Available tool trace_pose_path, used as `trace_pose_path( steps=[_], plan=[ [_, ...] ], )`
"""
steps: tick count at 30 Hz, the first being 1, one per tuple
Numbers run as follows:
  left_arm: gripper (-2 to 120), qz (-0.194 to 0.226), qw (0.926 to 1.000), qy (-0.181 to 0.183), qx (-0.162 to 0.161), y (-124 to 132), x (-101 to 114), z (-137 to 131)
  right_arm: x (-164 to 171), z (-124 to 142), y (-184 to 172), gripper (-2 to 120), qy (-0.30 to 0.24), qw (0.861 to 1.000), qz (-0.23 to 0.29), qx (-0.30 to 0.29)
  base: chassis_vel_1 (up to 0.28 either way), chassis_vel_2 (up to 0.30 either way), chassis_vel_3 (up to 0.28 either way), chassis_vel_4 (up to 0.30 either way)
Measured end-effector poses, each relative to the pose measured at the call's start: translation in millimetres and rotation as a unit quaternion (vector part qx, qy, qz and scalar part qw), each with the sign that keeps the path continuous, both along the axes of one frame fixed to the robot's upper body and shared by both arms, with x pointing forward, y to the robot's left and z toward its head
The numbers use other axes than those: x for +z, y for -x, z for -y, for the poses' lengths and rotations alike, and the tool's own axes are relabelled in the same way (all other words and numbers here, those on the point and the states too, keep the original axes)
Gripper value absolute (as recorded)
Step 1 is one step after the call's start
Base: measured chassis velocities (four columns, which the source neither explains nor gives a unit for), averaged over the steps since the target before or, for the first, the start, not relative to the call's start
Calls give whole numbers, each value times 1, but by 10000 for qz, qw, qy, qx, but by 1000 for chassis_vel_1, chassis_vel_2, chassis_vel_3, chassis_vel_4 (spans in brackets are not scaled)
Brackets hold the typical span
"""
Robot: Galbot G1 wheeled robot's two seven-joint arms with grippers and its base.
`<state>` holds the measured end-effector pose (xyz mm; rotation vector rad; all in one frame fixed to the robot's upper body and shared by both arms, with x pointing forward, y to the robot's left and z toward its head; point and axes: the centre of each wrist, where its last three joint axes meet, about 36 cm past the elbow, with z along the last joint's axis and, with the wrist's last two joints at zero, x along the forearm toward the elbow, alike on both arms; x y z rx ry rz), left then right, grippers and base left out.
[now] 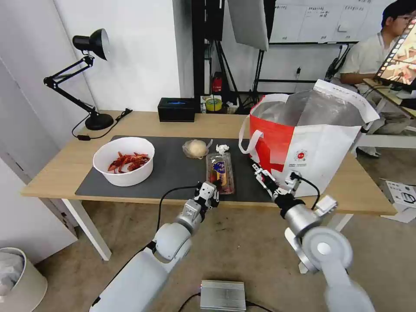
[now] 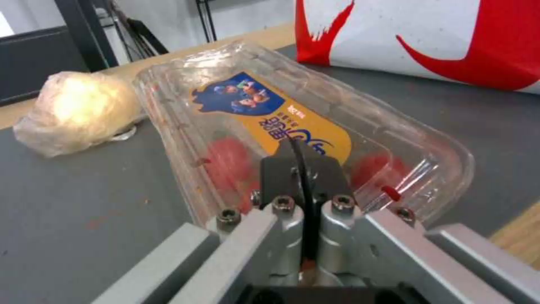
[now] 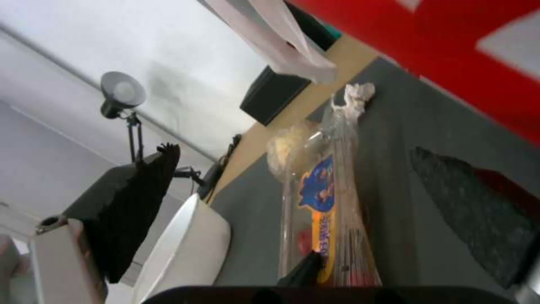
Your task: Pick up the trash from the table and place it into the takeout bag.
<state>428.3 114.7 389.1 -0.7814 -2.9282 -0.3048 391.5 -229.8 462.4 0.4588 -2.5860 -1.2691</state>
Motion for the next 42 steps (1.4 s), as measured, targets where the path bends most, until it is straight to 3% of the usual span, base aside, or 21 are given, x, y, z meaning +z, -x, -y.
trace_pose_path(
  steps=[16,42],
  plan=[
    [0,-34,9998,137,172,-7,7,-3,-1,-18,-43,100,70,9996,-245,81,0,0,0,0],
    [0,-63,9994,242,229,-14,6,-1,4,-39,-112,100,419,9902,-1276,394,0,0,0,0]
  ],
)
